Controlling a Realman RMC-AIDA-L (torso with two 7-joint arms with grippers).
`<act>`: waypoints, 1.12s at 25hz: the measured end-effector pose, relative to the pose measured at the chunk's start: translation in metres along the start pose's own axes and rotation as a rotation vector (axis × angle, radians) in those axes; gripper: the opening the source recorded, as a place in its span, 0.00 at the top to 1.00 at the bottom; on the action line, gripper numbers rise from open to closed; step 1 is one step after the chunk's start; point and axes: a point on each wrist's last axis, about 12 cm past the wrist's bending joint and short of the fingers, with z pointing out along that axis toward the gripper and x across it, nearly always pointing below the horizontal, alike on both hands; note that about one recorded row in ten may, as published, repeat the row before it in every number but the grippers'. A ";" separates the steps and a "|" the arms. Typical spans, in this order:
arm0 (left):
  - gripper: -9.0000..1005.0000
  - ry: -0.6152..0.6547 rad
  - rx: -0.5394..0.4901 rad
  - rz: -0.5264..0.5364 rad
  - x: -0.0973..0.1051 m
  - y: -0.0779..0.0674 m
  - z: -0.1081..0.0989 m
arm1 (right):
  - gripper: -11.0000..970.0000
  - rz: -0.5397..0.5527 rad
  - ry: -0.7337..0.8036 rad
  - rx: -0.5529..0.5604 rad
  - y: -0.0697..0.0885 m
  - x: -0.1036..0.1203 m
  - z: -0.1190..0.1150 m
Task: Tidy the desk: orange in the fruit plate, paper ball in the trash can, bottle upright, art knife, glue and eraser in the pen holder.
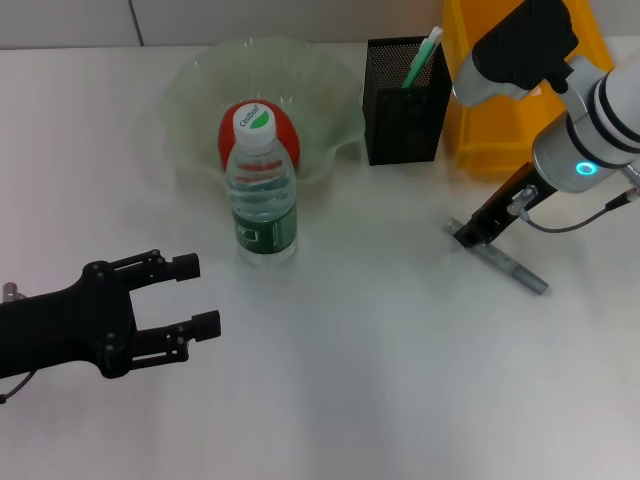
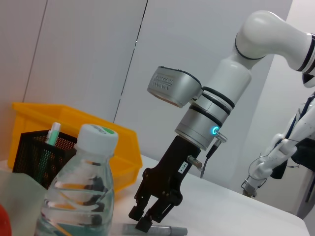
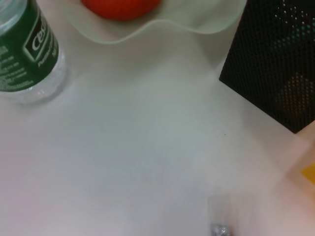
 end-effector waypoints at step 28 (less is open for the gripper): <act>0.22 0.006 -0.011 0.003 -0.001 0.003 0.002 | 0.83 -0.022 0.011 -0.011 0.003 -0.003 0.005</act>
